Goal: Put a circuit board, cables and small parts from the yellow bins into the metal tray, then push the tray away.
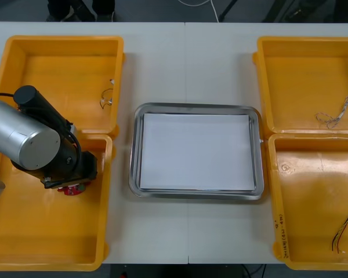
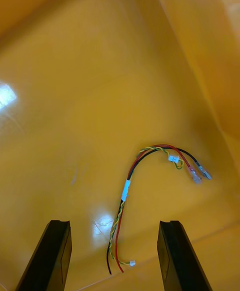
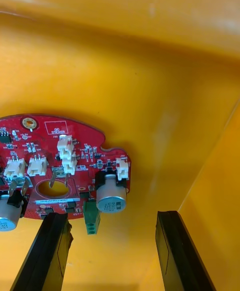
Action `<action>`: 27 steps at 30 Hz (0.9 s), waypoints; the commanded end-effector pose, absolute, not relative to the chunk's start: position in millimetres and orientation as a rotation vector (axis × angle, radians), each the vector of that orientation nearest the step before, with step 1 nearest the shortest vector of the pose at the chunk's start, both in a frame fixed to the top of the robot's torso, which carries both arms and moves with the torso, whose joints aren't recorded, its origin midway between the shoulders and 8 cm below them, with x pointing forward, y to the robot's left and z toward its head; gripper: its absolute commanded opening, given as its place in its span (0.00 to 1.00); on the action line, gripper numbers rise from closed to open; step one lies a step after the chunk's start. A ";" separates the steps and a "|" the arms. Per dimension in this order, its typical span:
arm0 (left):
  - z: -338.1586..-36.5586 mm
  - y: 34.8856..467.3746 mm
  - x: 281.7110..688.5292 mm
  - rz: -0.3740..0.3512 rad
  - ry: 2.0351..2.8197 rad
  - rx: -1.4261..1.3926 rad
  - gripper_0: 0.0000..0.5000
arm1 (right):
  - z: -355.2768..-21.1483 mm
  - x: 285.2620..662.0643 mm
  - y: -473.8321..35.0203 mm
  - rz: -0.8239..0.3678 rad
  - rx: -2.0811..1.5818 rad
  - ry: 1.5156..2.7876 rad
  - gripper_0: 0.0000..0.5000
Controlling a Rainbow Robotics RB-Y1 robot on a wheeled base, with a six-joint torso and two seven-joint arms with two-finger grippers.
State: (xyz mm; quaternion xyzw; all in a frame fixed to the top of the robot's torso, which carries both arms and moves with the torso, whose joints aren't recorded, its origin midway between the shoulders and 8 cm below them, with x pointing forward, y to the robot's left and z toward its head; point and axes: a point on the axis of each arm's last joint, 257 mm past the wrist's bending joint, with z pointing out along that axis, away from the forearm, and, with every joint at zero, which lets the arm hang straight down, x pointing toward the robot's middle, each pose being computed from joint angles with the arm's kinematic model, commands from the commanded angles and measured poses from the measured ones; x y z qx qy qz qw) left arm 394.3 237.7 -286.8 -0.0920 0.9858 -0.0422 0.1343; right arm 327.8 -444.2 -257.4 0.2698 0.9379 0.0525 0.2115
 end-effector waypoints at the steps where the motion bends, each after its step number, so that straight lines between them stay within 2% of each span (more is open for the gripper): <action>1: -293.9 229.8 393.2 -0.124 2.851 -0.112 1.00 | -271.7 322.6 -446.7 0.192 0.922 2.567 1.00; 12: -300.2 235.5 389.3 -0.108 2.855 -0.110 1.00 | -299.0 325.8 -448.9 0.266 1.039 2.553 1.00; 21: -306.4 236.5 382.9 -0.126 2.869 -0.114 1.00 | -313.3 329.0 -427.1 0.356 1.086 2.549 1.00; 27: -309.8 237.6 382.1 -0.143 2.863 -0.114 1.00 | -323.6 329.2 -423.6 0.347 1.085 2.557 1.00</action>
